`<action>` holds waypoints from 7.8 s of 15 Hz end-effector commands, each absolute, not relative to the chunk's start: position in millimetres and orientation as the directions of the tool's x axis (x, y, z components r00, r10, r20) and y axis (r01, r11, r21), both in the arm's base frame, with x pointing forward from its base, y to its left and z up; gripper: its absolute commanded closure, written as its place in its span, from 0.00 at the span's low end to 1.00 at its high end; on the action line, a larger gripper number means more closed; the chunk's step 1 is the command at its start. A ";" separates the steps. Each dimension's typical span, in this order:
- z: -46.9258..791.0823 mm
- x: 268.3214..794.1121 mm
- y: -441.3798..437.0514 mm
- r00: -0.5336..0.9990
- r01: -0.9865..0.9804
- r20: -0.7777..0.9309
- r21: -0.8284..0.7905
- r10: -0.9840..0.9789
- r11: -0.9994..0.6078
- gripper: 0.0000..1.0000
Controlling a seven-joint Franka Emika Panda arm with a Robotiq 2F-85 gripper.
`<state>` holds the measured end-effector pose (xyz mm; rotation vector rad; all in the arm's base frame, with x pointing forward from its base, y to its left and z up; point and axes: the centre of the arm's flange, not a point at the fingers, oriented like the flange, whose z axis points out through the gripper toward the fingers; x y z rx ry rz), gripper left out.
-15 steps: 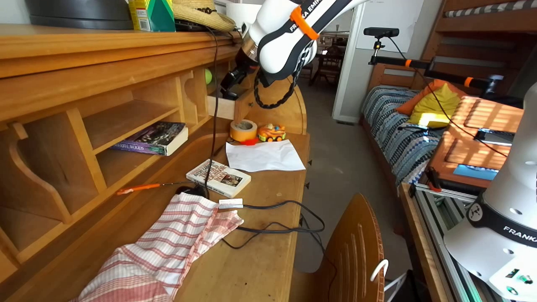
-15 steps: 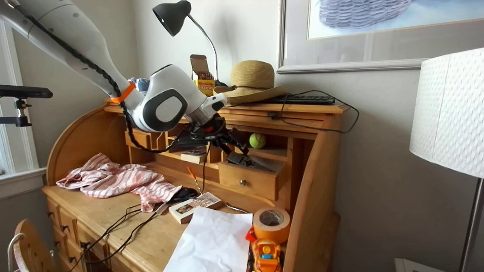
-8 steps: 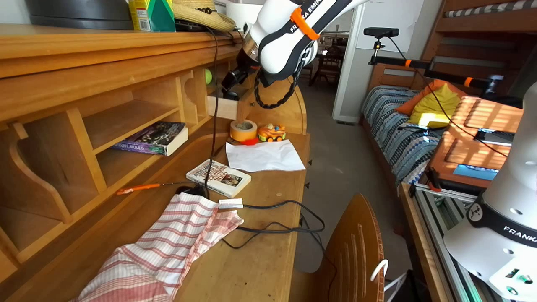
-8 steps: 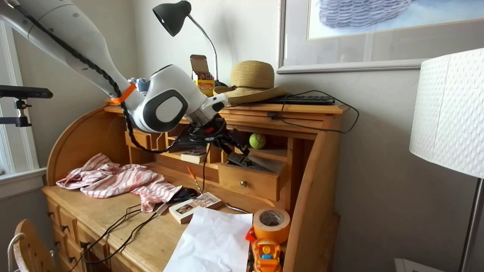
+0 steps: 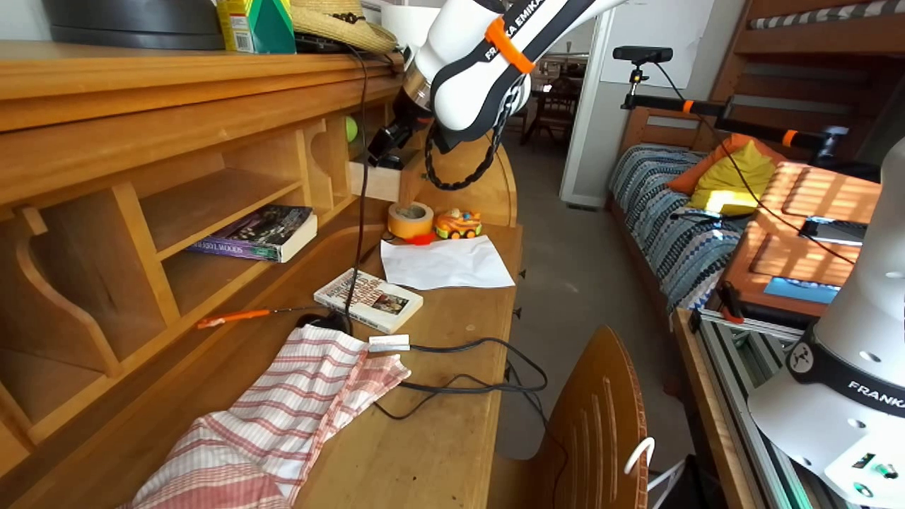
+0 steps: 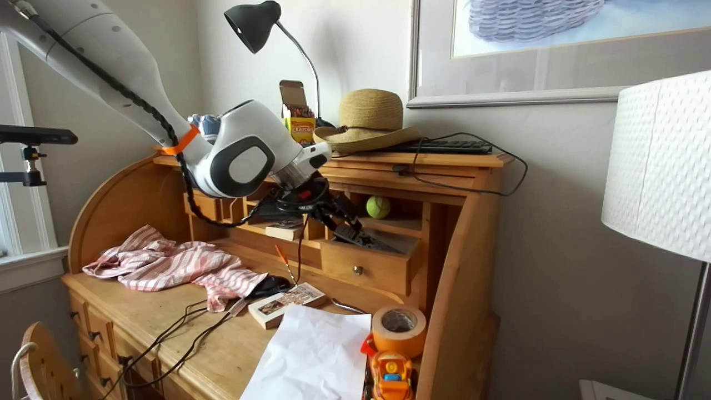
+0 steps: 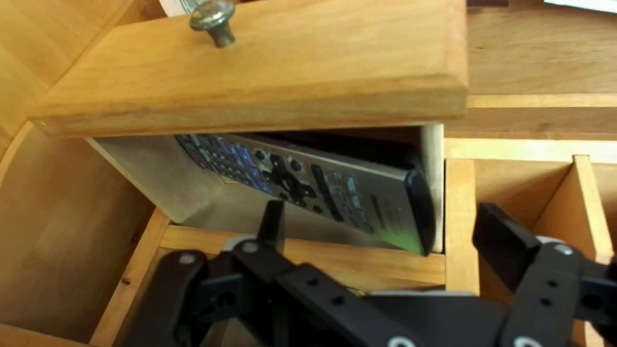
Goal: Remove the remote from the box
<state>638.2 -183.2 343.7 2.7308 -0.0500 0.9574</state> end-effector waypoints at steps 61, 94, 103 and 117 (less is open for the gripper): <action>347.4 656.1 -156.9 0.839 -0.147 0.535 0.404 0.103 -0.903 0.00; 365.8 646.6 -207.5 0.784 -0.426 0.583 0.254 -0.214 -0.869 0.00; 342.6 652.5 -188.0 0.775 -0.413 0.577 0.151 -0.259 -0.898 0.00; 367.2 630.0 -204.5 0.754 -0.541 0.556 0.225 -0.349 -0.810 0.00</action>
